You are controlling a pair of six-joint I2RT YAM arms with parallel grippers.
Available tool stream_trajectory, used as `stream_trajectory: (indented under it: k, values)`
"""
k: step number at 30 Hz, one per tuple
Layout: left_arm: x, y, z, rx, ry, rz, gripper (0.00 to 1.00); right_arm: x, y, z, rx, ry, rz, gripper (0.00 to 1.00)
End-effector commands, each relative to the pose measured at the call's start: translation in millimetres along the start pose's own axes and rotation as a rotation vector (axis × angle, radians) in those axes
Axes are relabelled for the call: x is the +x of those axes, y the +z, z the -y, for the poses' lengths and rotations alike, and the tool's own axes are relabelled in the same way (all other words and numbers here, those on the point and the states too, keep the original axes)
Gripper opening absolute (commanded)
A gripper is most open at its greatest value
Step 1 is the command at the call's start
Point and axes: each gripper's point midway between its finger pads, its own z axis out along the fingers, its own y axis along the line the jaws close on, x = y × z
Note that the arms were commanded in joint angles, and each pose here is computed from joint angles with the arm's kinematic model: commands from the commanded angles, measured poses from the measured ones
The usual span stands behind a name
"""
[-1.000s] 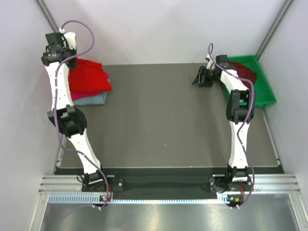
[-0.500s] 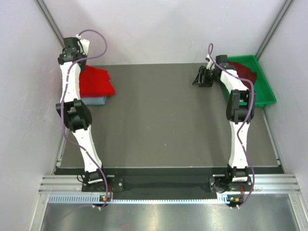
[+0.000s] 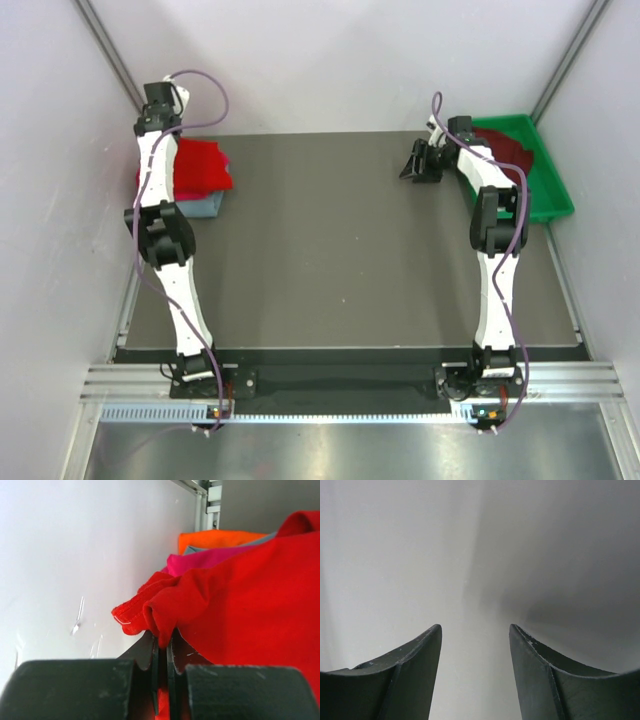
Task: Fold and stack the t-shirts
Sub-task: Neatly place the folded tshirt to the corner
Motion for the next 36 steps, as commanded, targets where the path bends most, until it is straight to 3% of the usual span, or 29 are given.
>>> stream_trajectory:
  k: [1, 13, 29, 30, 32, 33, 36]
  values:
    - [-10.6, 21.4, -9.5, -0.126, 0.046, 0.027, 0.00, 0.4, 6.3, -5.1, -0.010, -0.025, 0.005, 0.57]
    - [16.7, 68.9, 15.7, -0.185, 0.082, -0.054, 0.00, 4.9, 0.0, -5.9, 0.008, -0.034, -0.005, 0.57]
    - [5.8, 93.2, 4.8, -0.348, 0.111, 0.000, 0.00, 8.4, 3.2, -14.9, 0.017, -0.060, -0.015, 0.57]
    - [6.5, 94.1, 3.5, -0.363, 0.108, -0.002, 0.03, 8.9, 3.4, -14.6, 0.017, -0.059, -0.016, 0.57]
    - [-0.8, 90.0, 2.0, -0.399, 0.094, 0.014, 0.21, 8.7, 2.4, -16.5, 0.014, -0.065, -0.016, 0.57]
    - [-1.7, 85.6, -0.6, -0.416, 0.074, 0.010, 0.38, 8.5, 2.7, -18.4, 0.012, -0.069, -0.015, 0.57]
    - [-20.8, 61.5, -6.9, -0.451, 0.020, 0.041, 0.63, 9.0, 2.5, -17.8, 0.014, -0.076, -0.016, 0.57]
